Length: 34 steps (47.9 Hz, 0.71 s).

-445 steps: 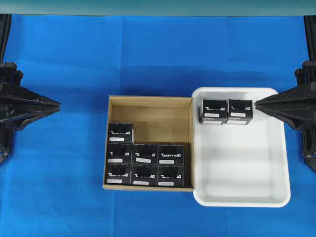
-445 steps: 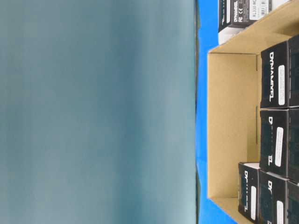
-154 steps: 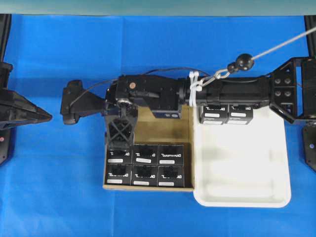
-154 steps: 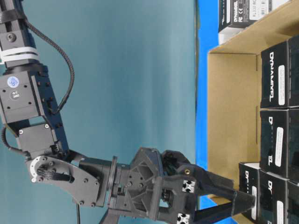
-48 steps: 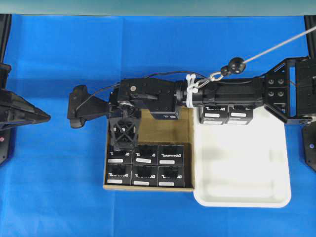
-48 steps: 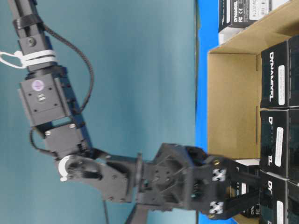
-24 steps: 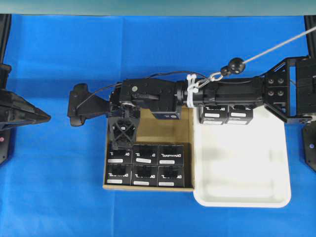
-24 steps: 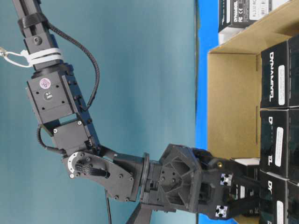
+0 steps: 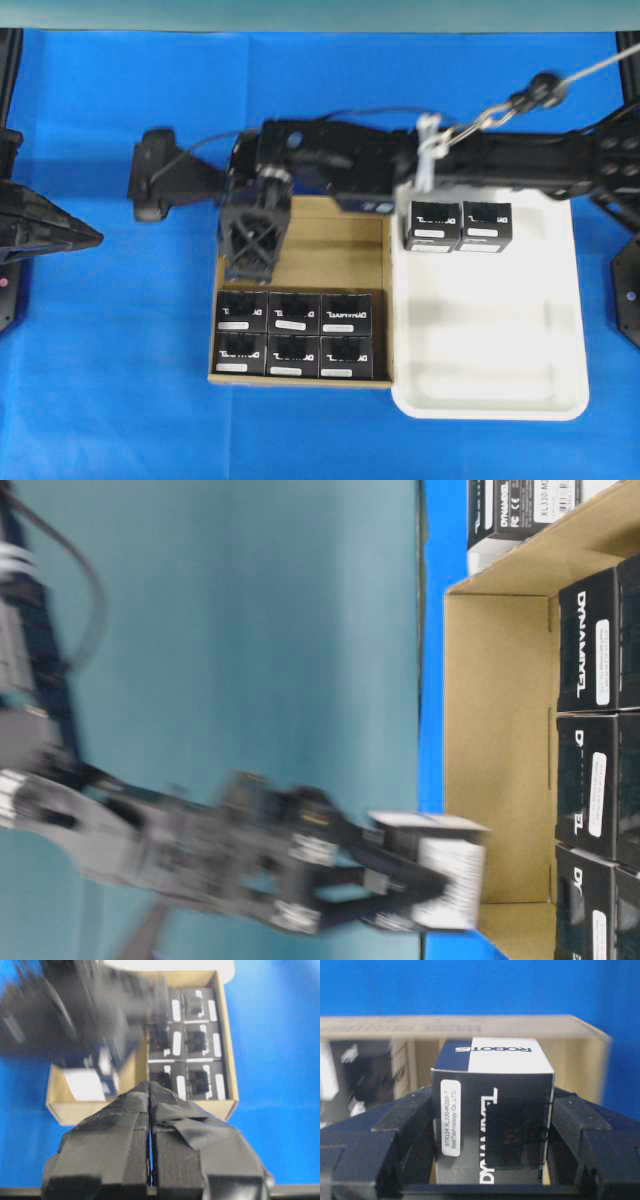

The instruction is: Pick the box from inside the cardboard box.

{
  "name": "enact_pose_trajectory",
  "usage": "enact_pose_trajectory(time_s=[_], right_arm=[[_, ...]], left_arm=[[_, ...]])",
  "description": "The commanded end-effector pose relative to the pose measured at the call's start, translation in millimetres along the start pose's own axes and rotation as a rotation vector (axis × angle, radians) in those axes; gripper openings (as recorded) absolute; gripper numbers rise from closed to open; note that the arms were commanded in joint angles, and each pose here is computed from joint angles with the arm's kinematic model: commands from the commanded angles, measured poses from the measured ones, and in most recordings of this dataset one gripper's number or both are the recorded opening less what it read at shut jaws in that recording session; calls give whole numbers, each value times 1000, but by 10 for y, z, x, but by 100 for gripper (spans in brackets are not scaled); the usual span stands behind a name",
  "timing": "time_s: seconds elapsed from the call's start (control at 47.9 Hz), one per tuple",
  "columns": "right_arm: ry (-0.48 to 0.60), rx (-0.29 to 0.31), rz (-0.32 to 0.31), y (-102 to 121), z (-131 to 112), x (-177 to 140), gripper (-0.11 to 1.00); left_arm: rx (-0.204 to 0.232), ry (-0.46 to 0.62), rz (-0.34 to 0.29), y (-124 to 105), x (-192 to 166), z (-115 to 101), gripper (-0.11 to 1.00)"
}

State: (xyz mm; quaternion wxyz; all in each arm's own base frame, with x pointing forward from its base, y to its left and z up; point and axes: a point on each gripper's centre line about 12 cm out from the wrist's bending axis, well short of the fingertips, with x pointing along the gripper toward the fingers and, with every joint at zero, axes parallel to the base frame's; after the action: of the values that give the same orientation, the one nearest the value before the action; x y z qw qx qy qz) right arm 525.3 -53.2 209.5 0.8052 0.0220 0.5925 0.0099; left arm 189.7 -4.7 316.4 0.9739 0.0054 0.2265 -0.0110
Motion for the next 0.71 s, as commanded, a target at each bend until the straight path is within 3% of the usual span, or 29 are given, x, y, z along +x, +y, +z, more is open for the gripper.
enact_pose_trajectory(time_s=[0.0,0.355,0.689], right_arm=[[4,-9,5,27,-56,-313,63],[32,-12,11,147,-544,-993,63],[179,-15,28,290,-1424,-907,63]], left_arm=[[-1,-20,-1,-2,-12,64,-5],[0,-20,0,-1,-12,64,-5],[0,-31,0,-1,-39,78,-5]])
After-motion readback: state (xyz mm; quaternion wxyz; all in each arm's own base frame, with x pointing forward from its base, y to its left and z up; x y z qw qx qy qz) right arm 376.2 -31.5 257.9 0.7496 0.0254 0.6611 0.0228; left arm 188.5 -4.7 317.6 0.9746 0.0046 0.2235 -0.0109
